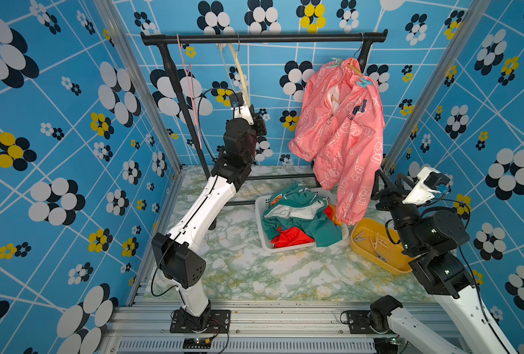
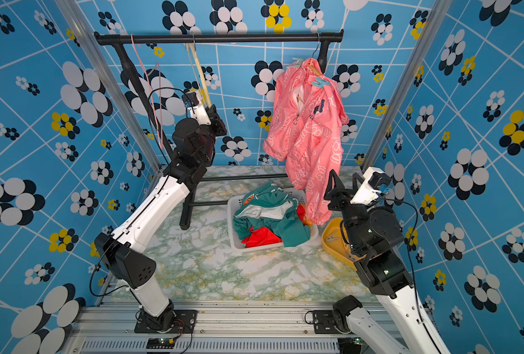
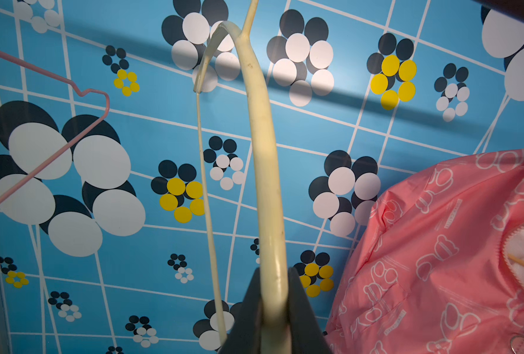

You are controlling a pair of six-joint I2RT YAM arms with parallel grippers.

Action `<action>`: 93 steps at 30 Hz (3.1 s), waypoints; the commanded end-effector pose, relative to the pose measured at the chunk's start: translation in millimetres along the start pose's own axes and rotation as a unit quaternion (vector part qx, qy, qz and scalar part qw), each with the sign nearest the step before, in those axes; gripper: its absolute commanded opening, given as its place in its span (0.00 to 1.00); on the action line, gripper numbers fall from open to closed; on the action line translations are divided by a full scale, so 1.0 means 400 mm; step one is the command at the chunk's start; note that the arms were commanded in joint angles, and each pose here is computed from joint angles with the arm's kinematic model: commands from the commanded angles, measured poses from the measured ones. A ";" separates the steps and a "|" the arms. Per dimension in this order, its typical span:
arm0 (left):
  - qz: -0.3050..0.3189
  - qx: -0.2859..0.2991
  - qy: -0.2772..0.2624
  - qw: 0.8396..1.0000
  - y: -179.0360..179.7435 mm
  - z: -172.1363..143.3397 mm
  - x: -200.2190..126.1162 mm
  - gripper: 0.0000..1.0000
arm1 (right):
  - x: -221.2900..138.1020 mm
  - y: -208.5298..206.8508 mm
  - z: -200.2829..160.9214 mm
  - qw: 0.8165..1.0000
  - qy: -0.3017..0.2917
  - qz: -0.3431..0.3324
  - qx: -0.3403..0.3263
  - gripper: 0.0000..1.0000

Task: Remove the clothespins securing jackets to the hanger
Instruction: Place the hanger at the clothesline, then pick up the hanger from the clothesline.

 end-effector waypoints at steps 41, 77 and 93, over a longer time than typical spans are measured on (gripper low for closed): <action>-0.021 0.134 -0.133 0.982 -0.019 0.003 -0.459 0.99 | 0.345 0.078 0.267 0.973 -0.073 0.028 -0.216 0.82; -0.147 0.214 -0.057 0.964 -0.127 -0.179 -0.591 0.99 | 0.503 0.061 0.190 0.961 0.003 0.205 -0.187 0.00; -0.158 0.184 -0.036 0.970 -0.136 -0.196 -0.588 0.99 | 0.368 0.142 0.282 0.948 -0.157 0.182 -0.207 0.00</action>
Point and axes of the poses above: each gripper's point midway between its finger pads, its own x axis out along the fingers, its own y axis along the line the jaws close on, z = x × y, the point moved 8 cm from there along -x, back along the fingers, and after that the axes turned 5 degrees about -x, right-handed, at the moved point
